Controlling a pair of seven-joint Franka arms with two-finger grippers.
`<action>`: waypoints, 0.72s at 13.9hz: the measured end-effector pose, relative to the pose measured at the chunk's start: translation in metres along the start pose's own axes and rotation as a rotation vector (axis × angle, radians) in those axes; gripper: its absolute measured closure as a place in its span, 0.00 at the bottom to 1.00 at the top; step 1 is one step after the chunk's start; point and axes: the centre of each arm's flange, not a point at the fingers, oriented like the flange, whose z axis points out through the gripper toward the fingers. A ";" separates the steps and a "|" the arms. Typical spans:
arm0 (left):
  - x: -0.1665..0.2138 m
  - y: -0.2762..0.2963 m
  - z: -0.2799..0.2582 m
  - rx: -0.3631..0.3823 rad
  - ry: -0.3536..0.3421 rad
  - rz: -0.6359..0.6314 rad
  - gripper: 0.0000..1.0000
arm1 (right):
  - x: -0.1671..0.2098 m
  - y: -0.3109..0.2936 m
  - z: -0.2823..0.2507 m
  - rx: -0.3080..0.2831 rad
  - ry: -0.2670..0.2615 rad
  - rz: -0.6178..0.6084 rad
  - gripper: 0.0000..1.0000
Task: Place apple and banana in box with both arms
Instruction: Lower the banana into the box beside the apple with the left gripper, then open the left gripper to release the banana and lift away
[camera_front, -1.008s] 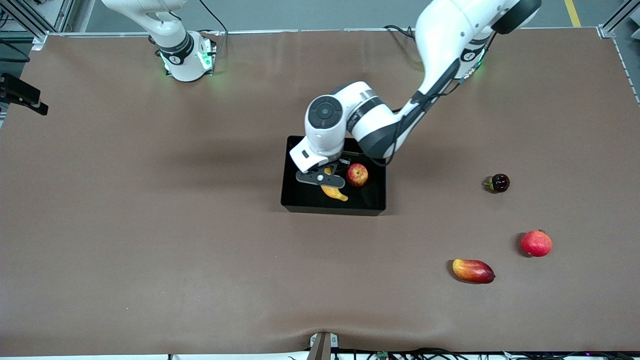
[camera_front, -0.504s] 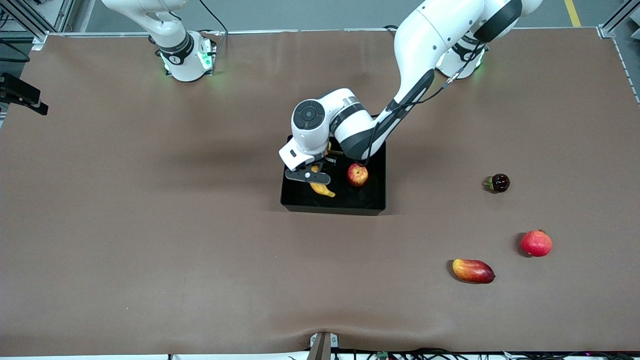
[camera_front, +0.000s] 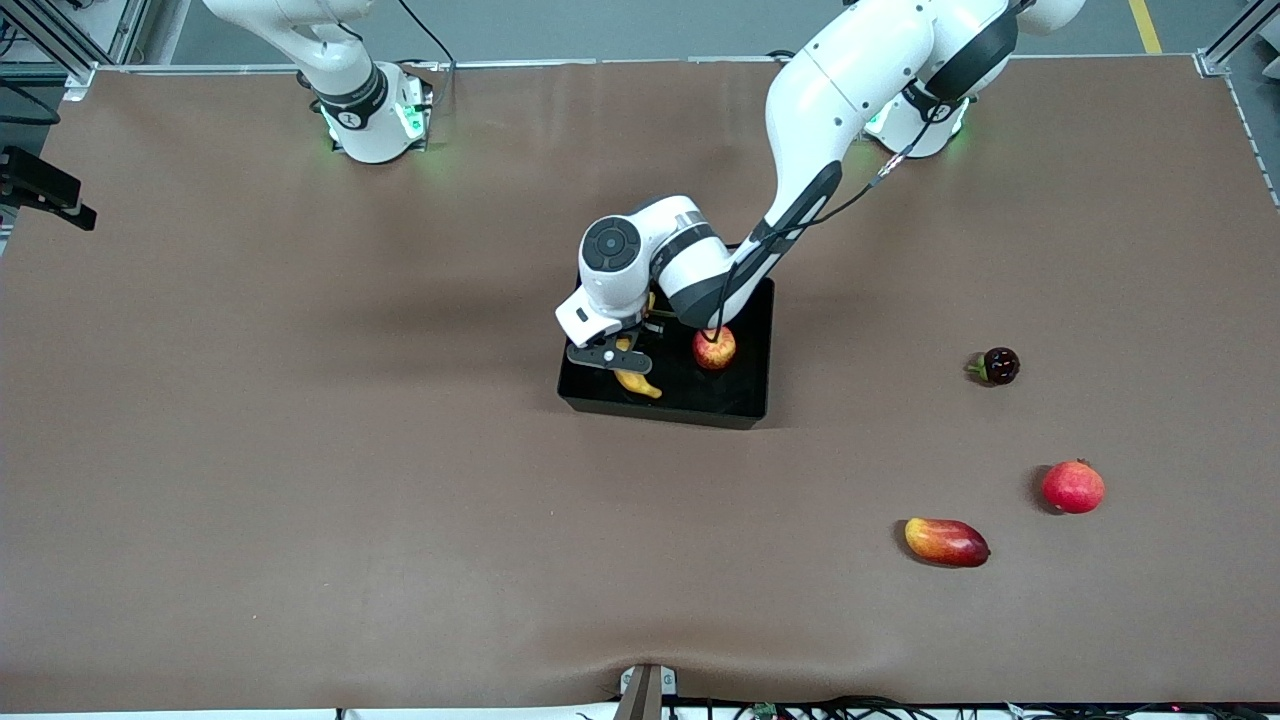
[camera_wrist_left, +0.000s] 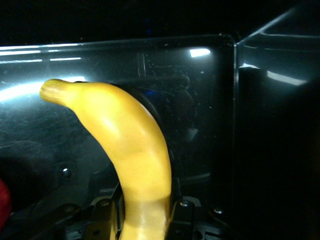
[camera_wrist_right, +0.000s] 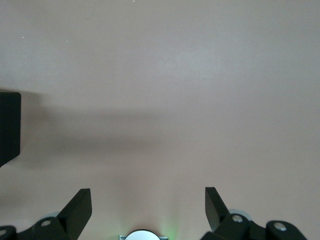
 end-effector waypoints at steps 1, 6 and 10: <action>0.000 0.000 0.001 -0.001 0.000 -0.001 0.63 | 0.000 0.000 0.000 0.000 0.000 0.000 0.00; 0.021 -0.011 -0.019 -0.009 0.044 -0.029 0.17 | 0.000 0.000 0.000 0.000 0.000 -0.001 0.00; 0.042 -0.032 -0.099 -0.001 0.106 -0.069 0.00 | 0.000 0.000 0.000 0.000 0.000 -0.001 0.00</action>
